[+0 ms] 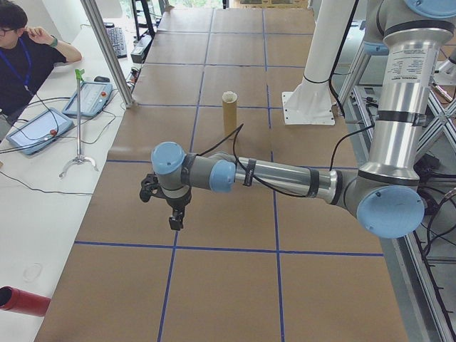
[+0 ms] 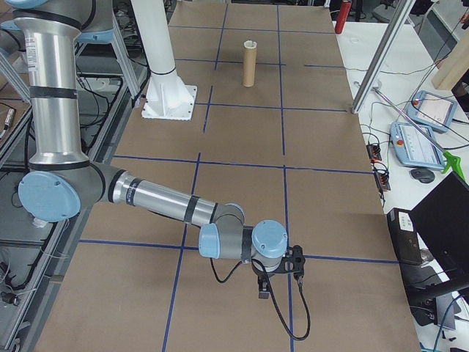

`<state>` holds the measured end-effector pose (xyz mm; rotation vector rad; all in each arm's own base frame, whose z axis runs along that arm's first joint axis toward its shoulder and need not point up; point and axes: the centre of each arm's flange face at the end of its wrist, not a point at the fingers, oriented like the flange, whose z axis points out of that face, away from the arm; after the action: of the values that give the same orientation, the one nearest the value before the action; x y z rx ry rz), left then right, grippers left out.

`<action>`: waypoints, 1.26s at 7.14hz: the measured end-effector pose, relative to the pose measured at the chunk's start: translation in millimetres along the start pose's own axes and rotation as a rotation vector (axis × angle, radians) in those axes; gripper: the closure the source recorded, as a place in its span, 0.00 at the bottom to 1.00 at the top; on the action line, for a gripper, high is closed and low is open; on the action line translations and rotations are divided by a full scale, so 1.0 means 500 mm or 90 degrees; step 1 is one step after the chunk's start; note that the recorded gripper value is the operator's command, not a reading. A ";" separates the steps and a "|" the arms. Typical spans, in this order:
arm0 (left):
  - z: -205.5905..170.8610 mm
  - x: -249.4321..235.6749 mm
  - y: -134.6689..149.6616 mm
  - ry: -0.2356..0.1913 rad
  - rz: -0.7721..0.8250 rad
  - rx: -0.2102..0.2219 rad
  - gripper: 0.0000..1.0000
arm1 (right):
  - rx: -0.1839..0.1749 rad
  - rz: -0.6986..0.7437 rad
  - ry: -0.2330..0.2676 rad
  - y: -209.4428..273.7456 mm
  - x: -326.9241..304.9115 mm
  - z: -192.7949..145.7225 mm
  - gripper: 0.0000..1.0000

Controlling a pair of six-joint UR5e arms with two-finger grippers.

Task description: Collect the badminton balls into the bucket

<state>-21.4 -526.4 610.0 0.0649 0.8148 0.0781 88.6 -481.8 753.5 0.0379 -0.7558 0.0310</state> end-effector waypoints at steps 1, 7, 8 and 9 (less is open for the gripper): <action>0.039 -0.046 0.033 0.020 -0.030 -0.024 0.00 | 0.000 0.000 0.000 0.000 0.000 0.000 0.00; 0.063 -0.102 0.070 0.033 -0.048 -0.065 0.00 | 0.000 0.000 0.000 0.000 0.000 0.000 0.00; 0.036 -0.106 0.068 0.012 -0.033 -0.071 0.00 | 0.000 0.000 0.000 0.000 0.000 0.000 0.00; -0.020 -0.116 0.061 -0.016 -0.038 -0.060 0.00 | 0.000 0.000 0.000 0.000 0.000 0.000 0.00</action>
<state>-69.6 -501.2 647.6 -0.0470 0.7871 0.0584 88.6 -481.8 753.4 0.0381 -0.7558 0.0310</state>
